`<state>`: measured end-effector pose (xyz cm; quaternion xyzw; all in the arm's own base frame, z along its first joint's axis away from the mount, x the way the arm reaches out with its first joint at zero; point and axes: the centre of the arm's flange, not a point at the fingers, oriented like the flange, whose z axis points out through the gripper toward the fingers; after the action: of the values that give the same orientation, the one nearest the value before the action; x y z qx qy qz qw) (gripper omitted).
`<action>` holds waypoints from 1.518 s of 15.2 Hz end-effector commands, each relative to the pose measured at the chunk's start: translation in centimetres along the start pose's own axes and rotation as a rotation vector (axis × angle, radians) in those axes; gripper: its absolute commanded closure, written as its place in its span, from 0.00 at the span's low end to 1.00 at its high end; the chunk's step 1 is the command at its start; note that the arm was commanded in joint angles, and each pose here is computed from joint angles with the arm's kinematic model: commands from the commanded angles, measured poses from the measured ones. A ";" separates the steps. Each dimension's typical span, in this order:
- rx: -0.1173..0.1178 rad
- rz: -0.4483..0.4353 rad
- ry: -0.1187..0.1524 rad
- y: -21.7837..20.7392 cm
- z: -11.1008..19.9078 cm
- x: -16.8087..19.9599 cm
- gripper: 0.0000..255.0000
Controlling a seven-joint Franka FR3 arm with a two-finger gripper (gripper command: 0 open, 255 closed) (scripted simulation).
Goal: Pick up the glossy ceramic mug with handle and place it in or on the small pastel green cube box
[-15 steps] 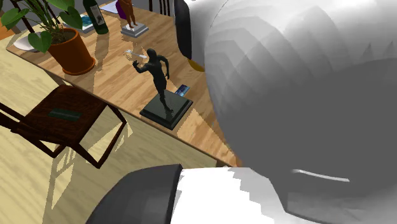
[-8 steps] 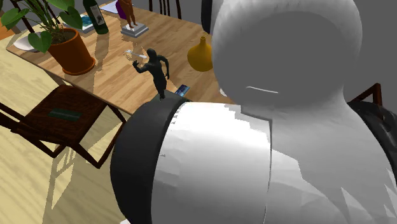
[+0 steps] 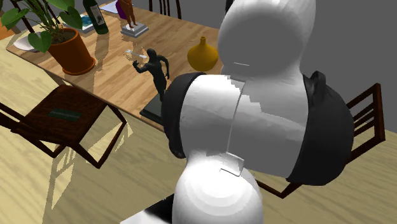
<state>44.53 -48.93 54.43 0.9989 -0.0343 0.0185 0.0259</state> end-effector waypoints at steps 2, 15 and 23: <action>0.001 -0.003 0.001 2.7 0.5 0.6 1.00; 0.001 -0.003 0.001 2.4 7.4 0.3 1.00; 0.001 -0.003 0.001 2.2 9.5 0.2 1.00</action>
<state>44.93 -51.69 45.11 0.9990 -0.0327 0.0187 0.0253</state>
